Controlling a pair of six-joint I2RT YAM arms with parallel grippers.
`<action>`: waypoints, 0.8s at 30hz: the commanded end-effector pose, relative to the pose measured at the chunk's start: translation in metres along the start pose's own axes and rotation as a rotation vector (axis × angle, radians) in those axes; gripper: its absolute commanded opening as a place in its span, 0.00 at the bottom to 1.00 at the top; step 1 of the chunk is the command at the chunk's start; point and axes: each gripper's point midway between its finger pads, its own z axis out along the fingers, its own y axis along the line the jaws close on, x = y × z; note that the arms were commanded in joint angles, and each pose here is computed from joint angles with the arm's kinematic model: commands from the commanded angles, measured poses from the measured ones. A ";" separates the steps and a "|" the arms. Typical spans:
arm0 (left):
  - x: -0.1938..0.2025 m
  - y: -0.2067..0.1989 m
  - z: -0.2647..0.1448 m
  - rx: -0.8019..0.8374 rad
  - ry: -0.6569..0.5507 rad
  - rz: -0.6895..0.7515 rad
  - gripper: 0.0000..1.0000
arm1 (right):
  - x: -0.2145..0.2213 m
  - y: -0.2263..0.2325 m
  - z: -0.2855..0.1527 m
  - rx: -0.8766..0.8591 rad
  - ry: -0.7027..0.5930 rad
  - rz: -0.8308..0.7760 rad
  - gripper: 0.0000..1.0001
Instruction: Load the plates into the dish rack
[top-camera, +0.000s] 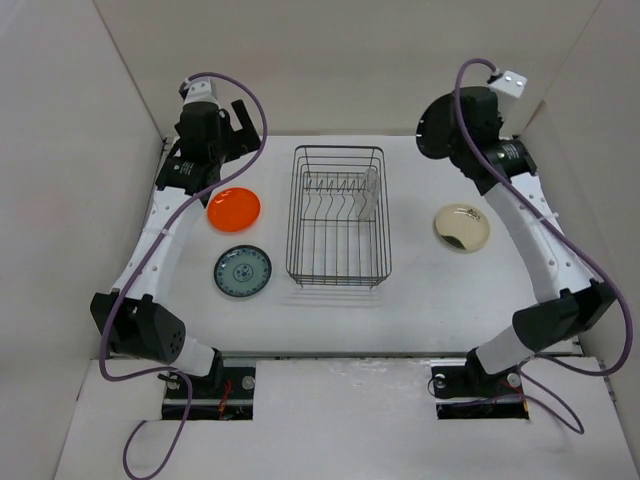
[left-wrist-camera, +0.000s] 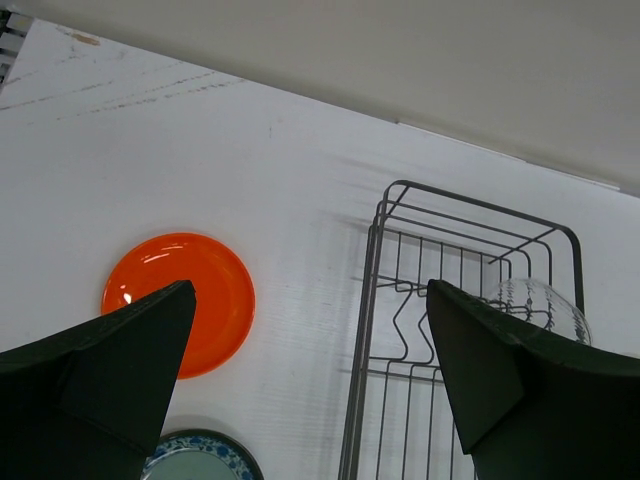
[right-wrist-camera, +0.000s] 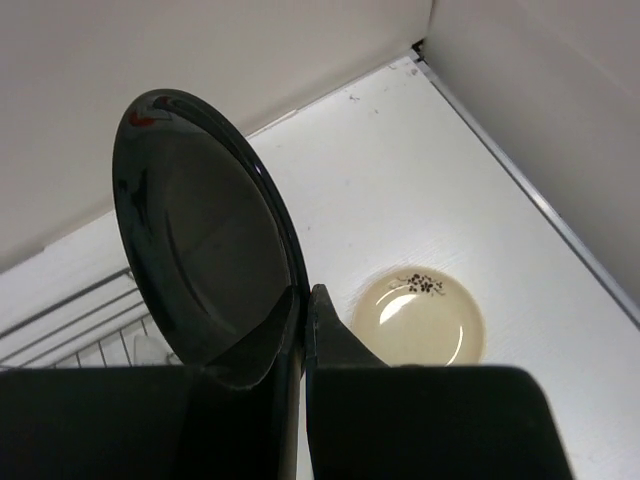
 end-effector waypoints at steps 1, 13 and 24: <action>-0.034 -0.006 -0.024 0.018 -0.103 -0.020 1.00 | -0.005 0.009 -0.026 0.077 -0.021 -0.153 0.00; -0.066 0.035 -0.054 -0.181 -0.206 -0.126 1.00 | 0.049 0.109 -0.067 0.002 -0.022 -0.389 0.00; -0.084 0.031 -0.082 -0.141 -0.258 -0.144 1.00 | 0.086 0.141 -0.069 -0.001 -0.007 -0.492 0.00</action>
